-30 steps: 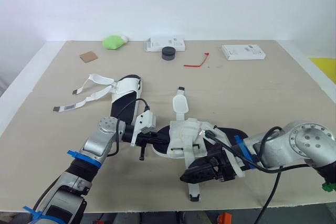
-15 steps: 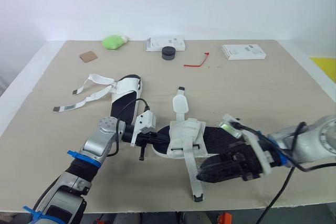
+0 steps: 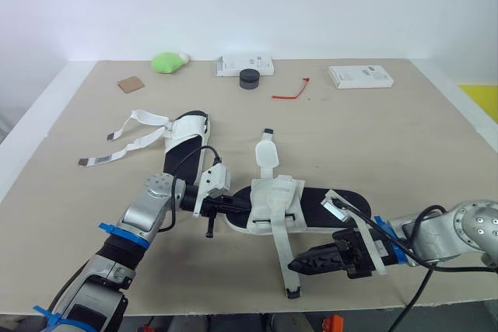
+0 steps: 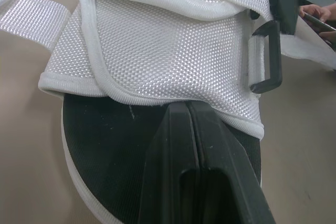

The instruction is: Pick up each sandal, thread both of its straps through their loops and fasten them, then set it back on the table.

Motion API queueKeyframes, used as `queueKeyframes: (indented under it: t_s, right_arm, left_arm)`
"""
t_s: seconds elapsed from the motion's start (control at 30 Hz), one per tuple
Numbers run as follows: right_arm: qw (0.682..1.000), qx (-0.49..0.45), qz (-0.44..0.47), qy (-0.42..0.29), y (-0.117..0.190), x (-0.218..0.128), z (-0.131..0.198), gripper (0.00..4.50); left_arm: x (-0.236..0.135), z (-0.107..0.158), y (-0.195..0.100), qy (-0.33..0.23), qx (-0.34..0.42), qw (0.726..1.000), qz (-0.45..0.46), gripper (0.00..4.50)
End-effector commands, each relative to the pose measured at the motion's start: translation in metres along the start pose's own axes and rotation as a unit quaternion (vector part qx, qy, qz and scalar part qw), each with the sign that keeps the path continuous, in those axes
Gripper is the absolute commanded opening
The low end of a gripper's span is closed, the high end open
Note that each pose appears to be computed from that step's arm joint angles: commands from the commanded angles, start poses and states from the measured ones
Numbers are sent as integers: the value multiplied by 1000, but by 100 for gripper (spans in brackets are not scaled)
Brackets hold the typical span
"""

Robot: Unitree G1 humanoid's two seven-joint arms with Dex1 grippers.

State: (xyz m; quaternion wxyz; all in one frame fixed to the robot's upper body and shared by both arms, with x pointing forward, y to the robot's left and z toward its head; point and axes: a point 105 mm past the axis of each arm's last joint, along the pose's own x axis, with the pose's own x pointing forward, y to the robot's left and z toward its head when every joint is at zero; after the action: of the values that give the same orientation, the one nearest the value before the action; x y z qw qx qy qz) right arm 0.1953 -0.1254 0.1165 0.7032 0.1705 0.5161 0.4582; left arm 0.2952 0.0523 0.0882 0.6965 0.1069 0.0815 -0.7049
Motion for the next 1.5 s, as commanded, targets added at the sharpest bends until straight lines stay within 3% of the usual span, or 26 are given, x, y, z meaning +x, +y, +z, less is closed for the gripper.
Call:
queueKeyframes:
  t_s: [0.03,0.6,0.7,0.87,0.9,1.07,1.27,1.37,1.5]
  right_arm:
    - [1000,-5,6,-7,1,5,6,353]
    - [998,-15,54,2,17,26,5,353]
    - [998,-17,55,0,17,25,5,269]
    - [998,-26,63,-8,21,21,10,27]
    - [998,-28,64,-8,22,20,10,6]
    - [996,-40,73,-18,26,15,17,6]
    - [987,-63,125,-77,40,-7,54,6]
    - [985,-80,109,-108,43,-23,85,6]
    - [988,-66,95,-106,40,-31,103,6]
  left_arm:
    - [0,-39,-10,61,-64,996,-1,0]
    - [-3,-38,-16,58,-71,996,7,0]
    - [-3,-38,-16,58,-71,996,9,0]
    - [-4,-37,-14,58,-70,996,11,0]
    - [-4,-37,-14,58,-69,996,11,0]
    - [-3,-37,-13,58,-68,996,8,0]
    - [-2,-38,-11,58,-66,996,4,0]
    - [-5,-47,-10,68,-63,996,4,0]
    - [-5,-53,-10,81,-45,996,-3,0]
